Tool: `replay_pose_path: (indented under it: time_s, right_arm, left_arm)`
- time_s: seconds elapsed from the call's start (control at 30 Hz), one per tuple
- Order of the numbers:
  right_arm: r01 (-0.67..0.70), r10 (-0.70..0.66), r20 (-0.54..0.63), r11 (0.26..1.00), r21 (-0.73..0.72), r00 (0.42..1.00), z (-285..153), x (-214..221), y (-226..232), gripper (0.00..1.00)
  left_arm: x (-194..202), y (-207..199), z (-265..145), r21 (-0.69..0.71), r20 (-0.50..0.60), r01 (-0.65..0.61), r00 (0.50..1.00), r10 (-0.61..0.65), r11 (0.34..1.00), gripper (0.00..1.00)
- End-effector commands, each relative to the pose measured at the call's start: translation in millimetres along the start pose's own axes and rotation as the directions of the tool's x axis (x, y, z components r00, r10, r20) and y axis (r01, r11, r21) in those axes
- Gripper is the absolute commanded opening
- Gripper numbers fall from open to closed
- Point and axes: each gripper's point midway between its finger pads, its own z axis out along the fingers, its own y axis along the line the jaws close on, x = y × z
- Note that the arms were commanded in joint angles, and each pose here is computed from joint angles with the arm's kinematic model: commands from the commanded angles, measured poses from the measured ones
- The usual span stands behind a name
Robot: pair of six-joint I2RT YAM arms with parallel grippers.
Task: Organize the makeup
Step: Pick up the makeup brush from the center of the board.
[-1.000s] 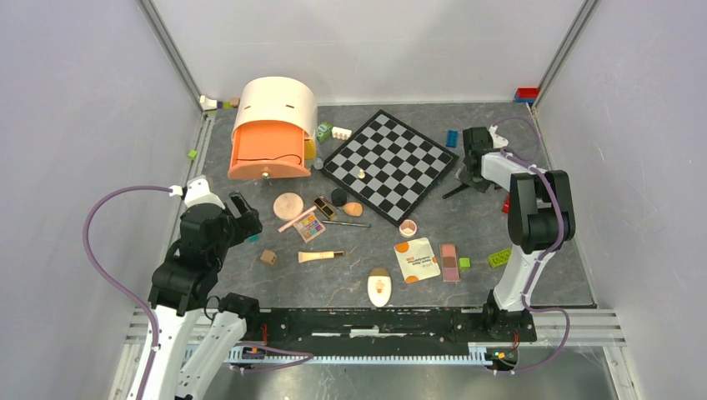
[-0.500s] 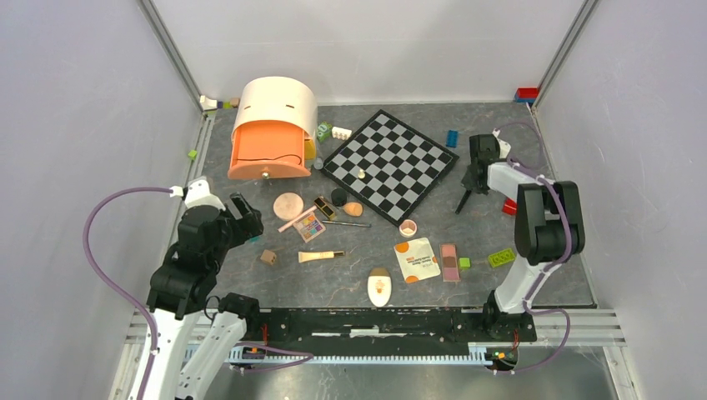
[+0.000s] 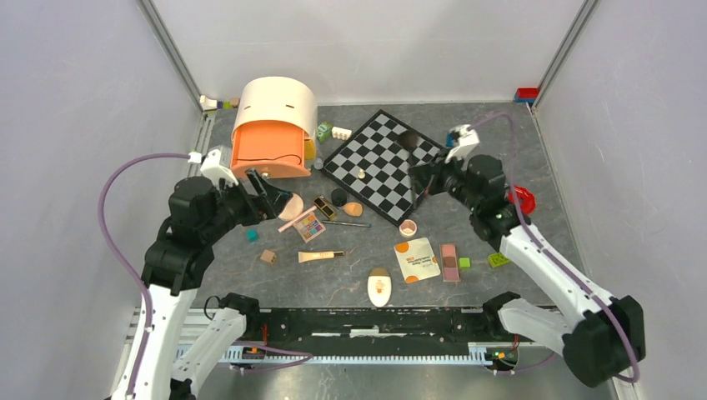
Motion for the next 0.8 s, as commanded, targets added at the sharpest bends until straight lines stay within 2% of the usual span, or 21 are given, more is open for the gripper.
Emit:
replay_pose_path:
  time_s: [0.0,0.1,0.27,0.43,0.53,0.63,0.77]
  right_arm:
    - [0.078,-0.051,0.08,0.917,-0.392,0.996,-28.9,-0.9,106.1,0.0]
    - [0.022,0.021,0.082,0.873,-0.487,0.996,-43.3,3.9,141.3,0.0]
    - [-0.147,0.235,0.081,0.803,-0.578,0.969,-59.1,-1.0,174.6,0.0]
    - [-0.169,0.243,0.034,0.76,-0.628,0.969,-60.8,9.5,213.6,0.0]
    - [-0.201,0.269,0.012,0.747,-0.634,0.963,-61.3,18.0,224.1,0.0]
    - [-0.242,0.309,-0.009,0.727,-0.642,0.951,-63.2,22.6,228.5,0.0]
    - [-0.322,0.407,-0.021,0.689,-0.65,0.913,-68.7,18.6,225.6,0.0]
  left_arm:
    - [-9.4,-46.8,1.7,0.217,-0.017,0.088,0.996,-0.087,0.972,0.86]
    - [-5.5,-58.4,2.6,0.274,-0.031,0.126,0.992,-0.123,0.953,0.85]
    - [10.3,-77.4,5.1,0.354,-0.072,0.162,0.987,-0.145,0.921,0.82]
    - [26.9,-100.9,11.5,0.399,-0.097,0.141,0.989,-0.111,0.906,0.81]
    - [27.7,-113.3,14.1,0.404,-0.067,0.107,0.994,-0.087,0.908,0.8]
    - [28.1,-121.6,17.5,0.414,-0.036,0.115,0.993,-0.11,0.903,0.7]
    - [33.2,-134.6,19.9,0.458,-0.037,0.131,0.991,-0.129,0.879,0.64]
